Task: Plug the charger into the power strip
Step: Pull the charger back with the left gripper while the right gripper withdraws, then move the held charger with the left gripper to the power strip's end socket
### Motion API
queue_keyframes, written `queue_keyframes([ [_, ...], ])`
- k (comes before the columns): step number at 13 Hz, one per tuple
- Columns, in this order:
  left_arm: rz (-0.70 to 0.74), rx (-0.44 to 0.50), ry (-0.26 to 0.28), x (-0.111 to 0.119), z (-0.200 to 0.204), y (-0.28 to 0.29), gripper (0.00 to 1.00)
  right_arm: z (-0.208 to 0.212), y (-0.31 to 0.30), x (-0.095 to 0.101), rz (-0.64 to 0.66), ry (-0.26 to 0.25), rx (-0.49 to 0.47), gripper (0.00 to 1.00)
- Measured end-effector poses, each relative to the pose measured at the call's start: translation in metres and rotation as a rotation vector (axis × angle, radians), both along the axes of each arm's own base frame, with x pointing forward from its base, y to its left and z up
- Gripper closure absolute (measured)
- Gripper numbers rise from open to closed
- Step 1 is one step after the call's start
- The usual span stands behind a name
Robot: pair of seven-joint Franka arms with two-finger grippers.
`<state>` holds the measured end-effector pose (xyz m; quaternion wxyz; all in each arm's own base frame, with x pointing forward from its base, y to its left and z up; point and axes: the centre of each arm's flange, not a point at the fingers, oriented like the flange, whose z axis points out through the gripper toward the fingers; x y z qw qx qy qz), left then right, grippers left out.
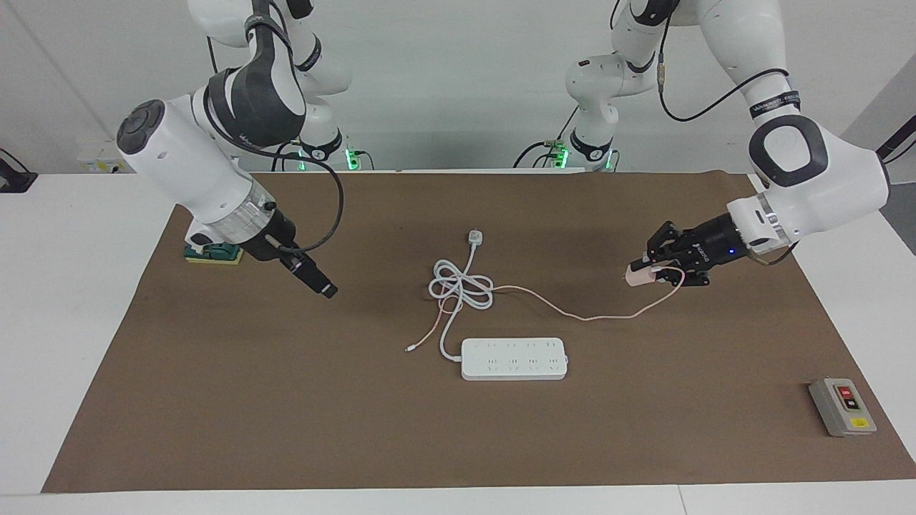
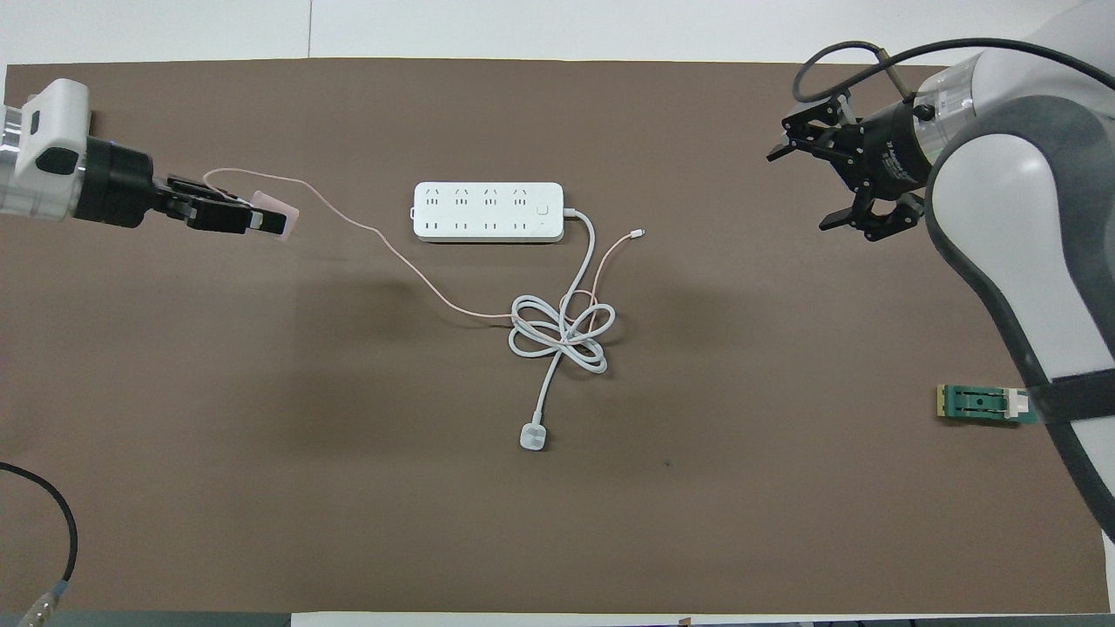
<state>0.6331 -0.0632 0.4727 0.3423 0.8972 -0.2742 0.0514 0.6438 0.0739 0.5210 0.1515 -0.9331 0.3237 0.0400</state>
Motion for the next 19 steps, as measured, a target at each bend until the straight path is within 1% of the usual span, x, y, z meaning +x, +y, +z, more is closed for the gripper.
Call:
queue_keyframes([
  [1, -0.039, 0.05, -0.031, 0.003, -0.003, -0.022, 0.7, 0.004, -0.011, -0.002, 0.128, -0.042, -0.052, 0.0],
  [2, -0.089, 0.107, -0.08, 0.006, -0.007, -0.042, 0.7, 0.01, -0.024, -0.004, 0.273, -0.087, -0.115, 0.0],
  [3, -0.148, 0.148, -0.14, 0.008, -0.01, -0.06, 0.7, 0.018, -0.035, -0.007, 0.422, -0.126, -0.172, 0.0],
  [4, -0.198, 0.177, -0.198, 0.01, -0.011, -0.075, 0.7, 0.027, -0.043, -0.011, 0.545, -0.152, -0.209, 0.0],
  [5, -0.251, 0.214, -0.253, 0.012, -0.012, -0.086, 0.7, 0.04, -0.05, -0.021, 0.618, -0.151, -0.228, 0.0],
  [6, -0.318, 0.266, -0.305, 0.013, -0.015, -0.093, 0.7, 0.056, -0.054, -0.035, 0.653, -0.13, -0.242, 0.0],
  [7, -0.395, 0.315, -0.364, 0.015, -0.016, -0.095, 0.7, 0.074, -0.057, -0.053, 0.675, -0.097, -0.255, 0.0],
  [9, -0.525, 0.382, -0.495, 0.023, -0.016, -0.096, 0.7, 0.099, -0.059, -0.086, 0.695, -0.038, -0.26, 0.0],
  [10, -0.584, 0.425, -0.558, 0.027, -0.015, -0.098, 0.7, 0.103, -0.06, -0.097, 0.701, -0.017, -0.277, 0.0],
  [11, -0.627, 0.463, -0.611, 0.03, -0.015, -0.102, 0.7, 0.103, -0.062, -0.102, 0.709, -0.003, -0.295, 0.0],
  [12, -0.655, 0.485, -0.654, 0.032, -0.015, -0.109, 0.7, 0.099, -0.062, -0.103, 0.723, 0.009, -0.308, 0.0],
  [13, -0.672, 0.492, -0.68, 0.032, -0.016, -0.119, 0.7, 0.096, -0.063, -0.103, 0.742, 0.014, -0.316, 0.0],
  [14, -0.689, 0.49, -0.69, 0.03, -0.02, -0.131, 0.7, 0.096, -0.064, -0.102, 0.751, 0.012, -0.32, 0.0],
  [17, -0.743, 0.475, -0.681, 0.012, -0.046, -0.168, 0.7, 0.099, -0.065, -0.102, 0.75, 0.002, -0.324, 0.0],
  [19, -0.77, 0.466, -0.659, -0.004, -0.07, -0.189, 0.7, 0.102, -0.066, -0.107, 0.749, 0.011, -0.321, 0.0],
])
